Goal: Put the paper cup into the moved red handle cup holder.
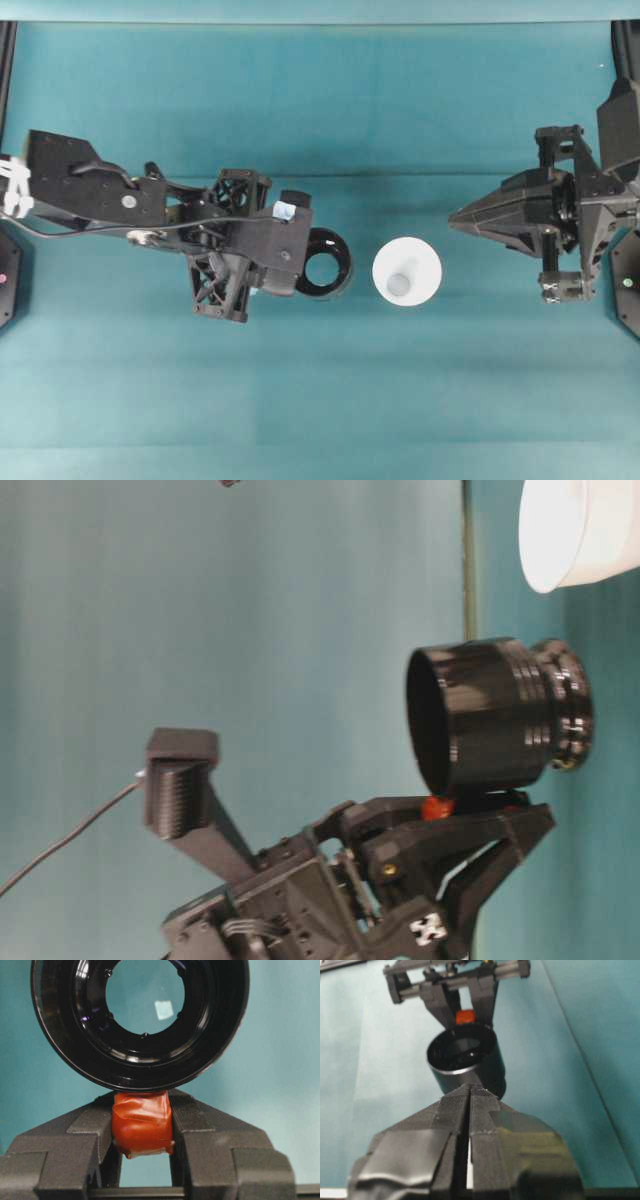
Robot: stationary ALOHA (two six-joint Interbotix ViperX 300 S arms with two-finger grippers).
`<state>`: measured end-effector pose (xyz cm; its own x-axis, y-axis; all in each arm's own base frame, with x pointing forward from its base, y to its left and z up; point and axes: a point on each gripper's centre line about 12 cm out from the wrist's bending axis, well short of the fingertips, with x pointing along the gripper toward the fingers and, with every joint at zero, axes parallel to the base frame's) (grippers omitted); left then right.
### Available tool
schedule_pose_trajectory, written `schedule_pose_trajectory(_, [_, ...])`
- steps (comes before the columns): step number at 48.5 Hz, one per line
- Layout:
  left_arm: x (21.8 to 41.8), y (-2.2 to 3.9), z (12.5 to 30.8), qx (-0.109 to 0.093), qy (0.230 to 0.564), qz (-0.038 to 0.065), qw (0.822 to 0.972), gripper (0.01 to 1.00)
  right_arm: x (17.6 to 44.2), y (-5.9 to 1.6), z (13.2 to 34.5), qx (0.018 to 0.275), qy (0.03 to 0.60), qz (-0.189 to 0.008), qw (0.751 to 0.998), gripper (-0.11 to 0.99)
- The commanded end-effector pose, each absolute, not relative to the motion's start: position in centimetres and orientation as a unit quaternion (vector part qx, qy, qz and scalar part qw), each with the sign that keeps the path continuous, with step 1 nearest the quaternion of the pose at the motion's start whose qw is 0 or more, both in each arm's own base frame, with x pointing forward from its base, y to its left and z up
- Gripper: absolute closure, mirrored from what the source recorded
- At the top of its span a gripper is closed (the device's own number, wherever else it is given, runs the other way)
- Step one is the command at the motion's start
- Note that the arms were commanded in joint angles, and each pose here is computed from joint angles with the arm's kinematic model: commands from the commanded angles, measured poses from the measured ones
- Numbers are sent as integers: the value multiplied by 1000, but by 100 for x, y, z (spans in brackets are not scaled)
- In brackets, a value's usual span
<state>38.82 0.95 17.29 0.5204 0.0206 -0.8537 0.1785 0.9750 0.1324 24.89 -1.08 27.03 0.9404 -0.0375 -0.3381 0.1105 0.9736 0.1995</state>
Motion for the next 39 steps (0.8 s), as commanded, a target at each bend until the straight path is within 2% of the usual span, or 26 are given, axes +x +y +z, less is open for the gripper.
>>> schedule_pose_trajectory(1, [3915,72,1709,104,482,-47,869,751,2507,-113,2763,114,159,-39,980,981])
schedule_pose_trajectory(4, [3923,66,1636,105,486,-49,866,751,2505,-113,2747,114,161,-39,979,981])
schedule_pose_trajectory(14, [3935,-6,1445,106,501,-57,857,751,2517,-113,2717,115,167,-40,979,981])
schedule_pose_trajectory(24, [3952,-13,1322,106,507,-59,854,751,2518,-114,2687,114,170,-40,978,981])
schedule_pose_trajectory(39, [3987,10,1260,105,508,-57,853,751,2519,-114,2658,115,173,-41,977,981])
